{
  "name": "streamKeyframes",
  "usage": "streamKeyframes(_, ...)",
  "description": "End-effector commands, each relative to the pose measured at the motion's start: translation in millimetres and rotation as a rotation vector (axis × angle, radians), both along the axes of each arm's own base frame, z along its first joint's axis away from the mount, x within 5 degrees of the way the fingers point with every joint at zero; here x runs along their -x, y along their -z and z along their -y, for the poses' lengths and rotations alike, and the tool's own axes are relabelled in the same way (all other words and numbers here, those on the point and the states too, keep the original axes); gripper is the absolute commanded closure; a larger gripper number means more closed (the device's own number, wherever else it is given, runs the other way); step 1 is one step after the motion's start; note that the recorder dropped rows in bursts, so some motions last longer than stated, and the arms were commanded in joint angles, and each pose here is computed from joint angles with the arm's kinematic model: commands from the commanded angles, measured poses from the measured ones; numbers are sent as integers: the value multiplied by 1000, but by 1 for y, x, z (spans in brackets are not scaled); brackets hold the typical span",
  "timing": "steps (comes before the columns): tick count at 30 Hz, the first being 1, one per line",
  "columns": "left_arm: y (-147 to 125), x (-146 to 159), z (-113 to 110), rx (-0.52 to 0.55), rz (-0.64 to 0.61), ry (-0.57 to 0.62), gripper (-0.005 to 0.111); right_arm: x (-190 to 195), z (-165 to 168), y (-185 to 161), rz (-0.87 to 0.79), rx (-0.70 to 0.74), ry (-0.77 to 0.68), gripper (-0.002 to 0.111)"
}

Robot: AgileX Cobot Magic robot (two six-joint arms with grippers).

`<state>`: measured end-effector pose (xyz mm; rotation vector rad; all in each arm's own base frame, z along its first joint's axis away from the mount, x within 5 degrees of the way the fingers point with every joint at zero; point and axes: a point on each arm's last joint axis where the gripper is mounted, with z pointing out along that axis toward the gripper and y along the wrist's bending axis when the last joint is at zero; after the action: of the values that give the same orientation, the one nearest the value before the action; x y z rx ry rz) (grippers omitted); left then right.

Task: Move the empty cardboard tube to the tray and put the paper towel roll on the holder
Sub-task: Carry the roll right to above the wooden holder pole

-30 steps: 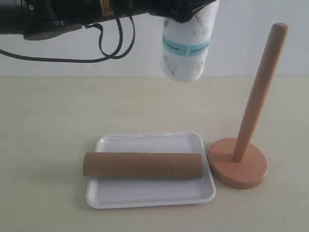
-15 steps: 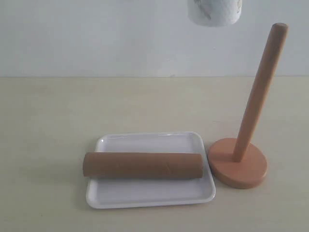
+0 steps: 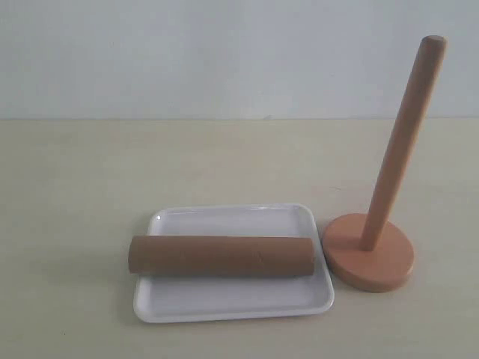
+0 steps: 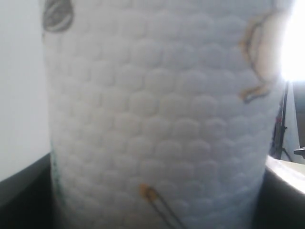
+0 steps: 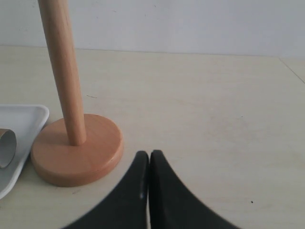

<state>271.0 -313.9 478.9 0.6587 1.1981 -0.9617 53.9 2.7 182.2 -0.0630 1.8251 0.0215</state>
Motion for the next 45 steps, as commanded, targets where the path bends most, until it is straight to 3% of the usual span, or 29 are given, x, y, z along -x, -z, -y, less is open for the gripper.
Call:
streamKeyframes(1, -14, 8, 7, 62, -19, 40, 103, 0, 0, -1, 9, 1, -3, 108)
streamKeyframes(9, -4, 0, 38, 15, -35, 92, 103, 0, 0, -1, 9, 1, -3, 108)
streamKeyframes(13, 1, -3, 40, -48, -61, 64, 103, 0, 0, -1, 9, 1, -3, 108)
streamKeyframes(16, 3, -4, 41, -33, -127, 78, 103, 0, 0, -1, 9, 1, -3, 108)
streamKeyframes(22, 4, -6, 41, -38, -113, 57, 103, 0, 0, -1, 9, 1, -3, 108)
streamKeyframes(32, 31, -27, 51, -86, -126, 1, 103, 0, 0, -1, 9, 1, -3, 108)
streamKeyframes(36, 31, -28, 50, -123, -60, -16, 103, 0, 0, -1, 9, 1, -3, 108)
streamKeyframes(45, 37, -28, 53, -138, -78, 36, 103, 0, 0, -1, 9, 1, -3, 108)
